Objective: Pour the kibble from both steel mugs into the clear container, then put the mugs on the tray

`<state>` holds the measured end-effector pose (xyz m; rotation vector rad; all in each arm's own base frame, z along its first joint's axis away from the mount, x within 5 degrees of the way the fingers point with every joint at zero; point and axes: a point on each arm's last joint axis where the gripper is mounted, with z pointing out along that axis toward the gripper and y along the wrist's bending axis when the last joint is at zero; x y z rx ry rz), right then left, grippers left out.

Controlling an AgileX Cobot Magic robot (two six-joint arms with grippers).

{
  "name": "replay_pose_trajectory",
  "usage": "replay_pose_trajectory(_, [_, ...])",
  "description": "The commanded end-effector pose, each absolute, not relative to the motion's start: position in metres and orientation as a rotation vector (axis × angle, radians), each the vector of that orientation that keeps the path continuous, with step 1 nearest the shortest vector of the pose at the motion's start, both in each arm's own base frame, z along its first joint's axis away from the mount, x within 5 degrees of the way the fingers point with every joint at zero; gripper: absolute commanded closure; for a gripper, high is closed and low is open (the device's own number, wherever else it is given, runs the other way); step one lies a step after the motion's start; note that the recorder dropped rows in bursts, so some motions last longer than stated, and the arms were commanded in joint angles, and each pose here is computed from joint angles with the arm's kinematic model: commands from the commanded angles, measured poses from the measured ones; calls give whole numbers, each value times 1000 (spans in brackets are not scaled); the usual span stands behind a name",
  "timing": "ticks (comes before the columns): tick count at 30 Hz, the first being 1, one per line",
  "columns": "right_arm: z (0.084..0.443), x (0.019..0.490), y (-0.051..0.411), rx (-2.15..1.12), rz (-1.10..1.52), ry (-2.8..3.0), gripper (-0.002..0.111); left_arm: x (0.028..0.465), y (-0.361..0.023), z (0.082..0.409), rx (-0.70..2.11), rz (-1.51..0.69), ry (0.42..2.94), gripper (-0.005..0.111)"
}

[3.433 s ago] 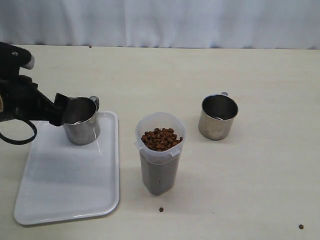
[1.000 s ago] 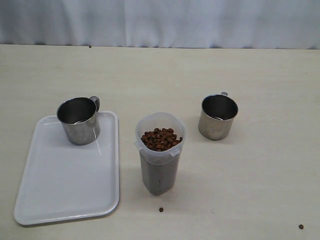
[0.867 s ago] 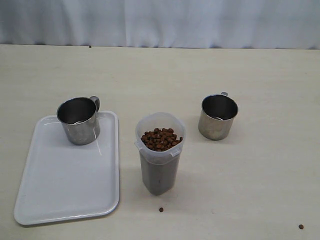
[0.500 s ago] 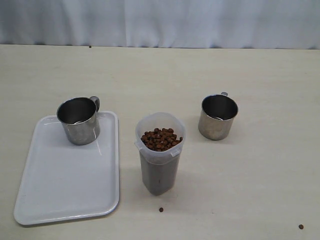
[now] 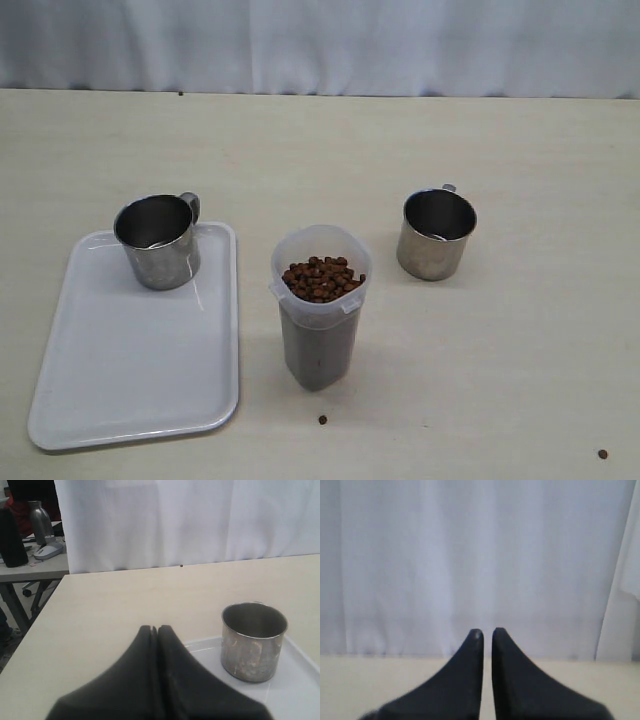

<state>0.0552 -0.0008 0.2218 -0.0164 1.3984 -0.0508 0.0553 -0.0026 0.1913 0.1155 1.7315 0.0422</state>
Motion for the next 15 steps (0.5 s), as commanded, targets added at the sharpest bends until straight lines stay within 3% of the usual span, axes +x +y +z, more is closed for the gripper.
replay_pose_trajectory(1, [238,51,1,92,131,1204,103,55,-3,191,116,36,1723,107])
replay_pose_trajectory(10, [211,93,5,33,128,1582,103,55,-3,191,116,36,1723,107])
replay_pose_trajectory(13, [199,112,23,-216,211,1672,103,55,-3,191,116,36,1723,107])
replay_pose_trajectory(15, [185,124,35,-390,295,1728,93,55,-3,191,116,36,1723,107])
